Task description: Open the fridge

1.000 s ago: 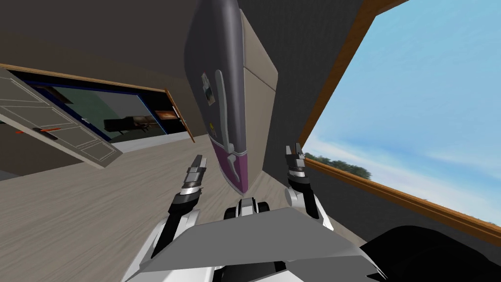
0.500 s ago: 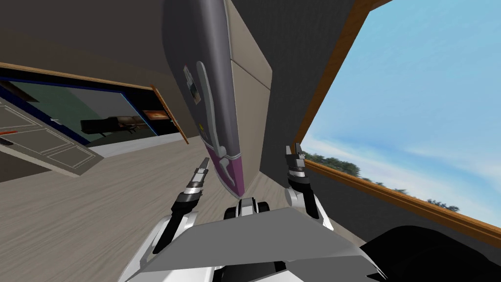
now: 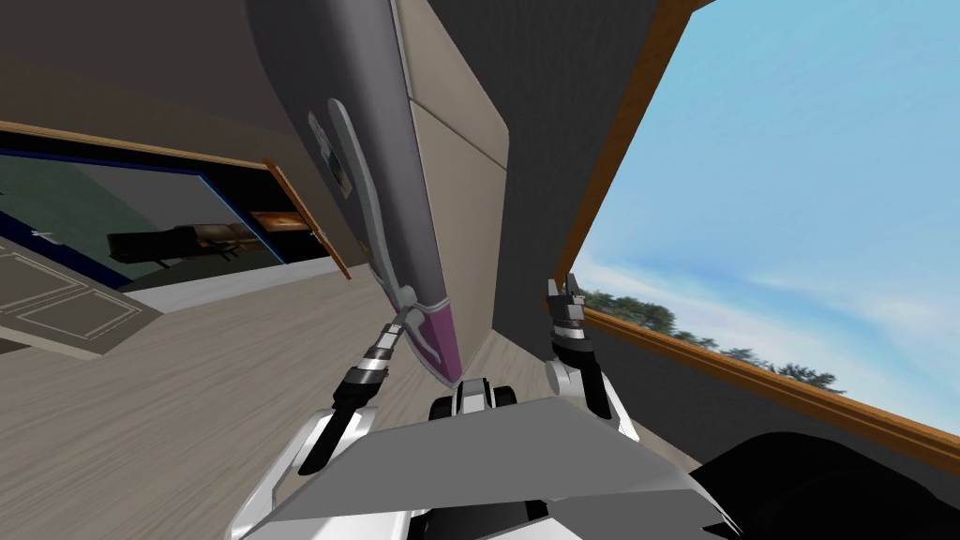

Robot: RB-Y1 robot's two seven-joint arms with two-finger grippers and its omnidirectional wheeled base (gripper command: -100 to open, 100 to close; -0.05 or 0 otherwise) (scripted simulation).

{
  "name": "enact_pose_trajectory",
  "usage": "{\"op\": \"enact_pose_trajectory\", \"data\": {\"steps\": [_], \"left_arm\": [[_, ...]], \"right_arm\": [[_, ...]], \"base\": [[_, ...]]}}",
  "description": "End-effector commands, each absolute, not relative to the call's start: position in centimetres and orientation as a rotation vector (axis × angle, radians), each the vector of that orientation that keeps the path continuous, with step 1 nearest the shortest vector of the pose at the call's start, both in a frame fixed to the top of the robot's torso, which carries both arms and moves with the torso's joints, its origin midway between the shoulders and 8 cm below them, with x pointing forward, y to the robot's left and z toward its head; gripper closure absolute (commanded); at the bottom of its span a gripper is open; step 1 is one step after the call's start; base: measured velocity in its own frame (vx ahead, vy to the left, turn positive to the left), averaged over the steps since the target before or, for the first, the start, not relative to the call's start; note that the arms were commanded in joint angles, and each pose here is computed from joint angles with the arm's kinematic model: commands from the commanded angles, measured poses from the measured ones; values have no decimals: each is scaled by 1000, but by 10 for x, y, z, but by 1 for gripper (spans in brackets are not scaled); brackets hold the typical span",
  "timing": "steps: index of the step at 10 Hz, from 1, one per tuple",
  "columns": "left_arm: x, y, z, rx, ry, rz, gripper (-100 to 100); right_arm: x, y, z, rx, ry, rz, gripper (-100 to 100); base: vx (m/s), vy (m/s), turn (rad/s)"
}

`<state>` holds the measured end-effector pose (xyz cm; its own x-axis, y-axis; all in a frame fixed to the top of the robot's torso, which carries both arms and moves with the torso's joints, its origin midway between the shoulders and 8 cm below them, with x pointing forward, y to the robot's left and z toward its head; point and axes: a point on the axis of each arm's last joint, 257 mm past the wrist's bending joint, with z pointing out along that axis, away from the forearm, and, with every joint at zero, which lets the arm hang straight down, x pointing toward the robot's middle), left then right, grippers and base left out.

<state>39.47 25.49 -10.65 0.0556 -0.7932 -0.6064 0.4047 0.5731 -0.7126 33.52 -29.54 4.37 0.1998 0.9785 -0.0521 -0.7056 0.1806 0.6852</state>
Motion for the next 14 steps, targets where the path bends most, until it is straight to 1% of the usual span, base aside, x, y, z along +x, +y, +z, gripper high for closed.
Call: {"op": "enact_pose_trajectory", "data": {"steps": [1, 3, 4, 7, 9, 14], "left_arm": [[391, 256, -97, -400, 1200, -943, -100], [391, 255, -94, -398, 1200, -943, -100], [393, 255, -102, -400, 1200, -945, 100], [388, 249, -101, -381, 1207, -968, 100], [384, 242, -99, -363, 1214, -990, 100], [364, 216, -93, -295, 1244, -1082, 100]], "right_arm": [[335, -295, 44, 597, 556, 1279, 0], [335, -295, 44, 597, 556, 1279, 0], [335, -295, 44, 597, 556, 1279, 0], [335, -295, 44, 597, 556, 1279, 0], [335, -295, 44, 596, 556, 1279, 0], [335, -295, 44, 596, 557, 1279, 0]], "base": [[82, -22, -12], [67, -22, -4], [-52, 16, 13], [-56, 48, -24], [-75, 272, -102], [-126, 297, -74]]}}
